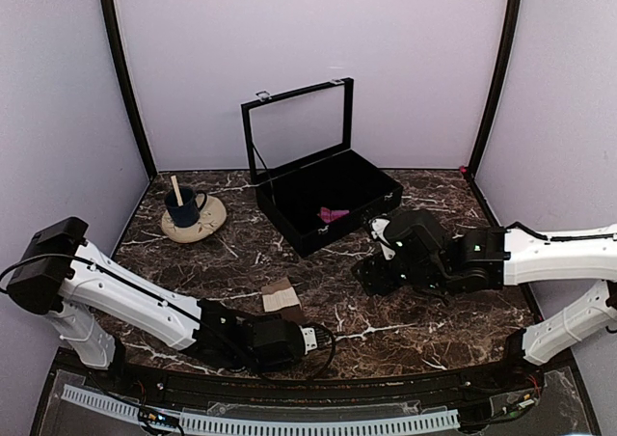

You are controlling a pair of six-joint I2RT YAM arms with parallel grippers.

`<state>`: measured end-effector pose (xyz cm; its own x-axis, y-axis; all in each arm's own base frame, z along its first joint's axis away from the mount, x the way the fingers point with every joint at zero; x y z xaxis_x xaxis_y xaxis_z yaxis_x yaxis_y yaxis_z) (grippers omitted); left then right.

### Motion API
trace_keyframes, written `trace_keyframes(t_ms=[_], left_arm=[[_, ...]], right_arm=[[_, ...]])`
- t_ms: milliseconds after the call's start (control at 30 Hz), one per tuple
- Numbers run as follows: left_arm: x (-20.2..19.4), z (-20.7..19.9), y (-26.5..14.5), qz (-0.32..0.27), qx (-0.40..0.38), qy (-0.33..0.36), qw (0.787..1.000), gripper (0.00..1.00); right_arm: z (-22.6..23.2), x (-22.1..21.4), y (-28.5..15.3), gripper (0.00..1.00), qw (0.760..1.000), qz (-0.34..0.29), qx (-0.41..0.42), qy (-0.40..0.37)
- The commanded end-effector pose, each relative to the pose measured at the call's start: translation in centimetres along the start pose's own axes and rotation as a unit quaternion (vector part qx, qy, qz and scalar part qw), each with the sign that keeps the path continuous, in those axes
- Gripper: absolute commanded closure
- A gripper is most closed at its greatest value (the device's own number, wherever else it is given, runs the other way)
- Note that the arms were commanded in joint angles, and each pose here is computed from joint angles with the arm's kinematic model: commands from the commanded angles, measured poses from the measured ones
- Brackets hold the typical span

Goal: Roll the socks
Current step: Roll the sock at the center of the board.

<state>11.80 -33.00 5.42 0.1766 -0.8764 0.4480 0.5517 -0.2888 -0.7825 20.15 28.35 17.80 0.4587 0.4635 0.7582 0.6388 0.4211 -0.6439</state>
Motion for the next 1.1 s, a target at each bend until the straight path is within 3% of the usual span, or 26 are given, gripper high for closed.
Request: trace_keyframes(t_ms=[0, 400, 1067], left_arm=[[0.1, 0.0, -0.2, 0.015, 0.001, -0.007, 1.000, 0.36], [-1.2, 0.9, 0.6, 0.055, -0.018, -0.038, 0.998, 0.49], [-2.4, 0.8, 2.0, 0.107, -0.112, -0.062, 0.986, 0.55]], right_arm=[[-0.1, 0.3, -0.3, 0.23, 1.000, -0.010, 0.006, 0.005], [0.4, 0.7, 0.0, 0.23, 1.000, -0.014, 0.015, -0.014], [0.0, 1.5, 1.0, 0.23, 0.999, -0.019, 0.010, -0.027]])
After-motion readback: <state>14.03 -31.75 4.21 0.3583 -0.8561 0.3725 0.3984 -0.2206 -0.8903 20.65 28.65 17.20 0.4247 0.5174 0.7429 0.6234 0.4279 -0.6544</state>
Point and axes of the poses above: each gripper's point midway between its finger pads, its own y axis out along the fingers, its own z axis along the line the jaws close on, x = y × z, the point moved 2 cm from there along -y, back along the fingers, and after that the axes turned 11 degrees about -y, right-handed, at the moved point
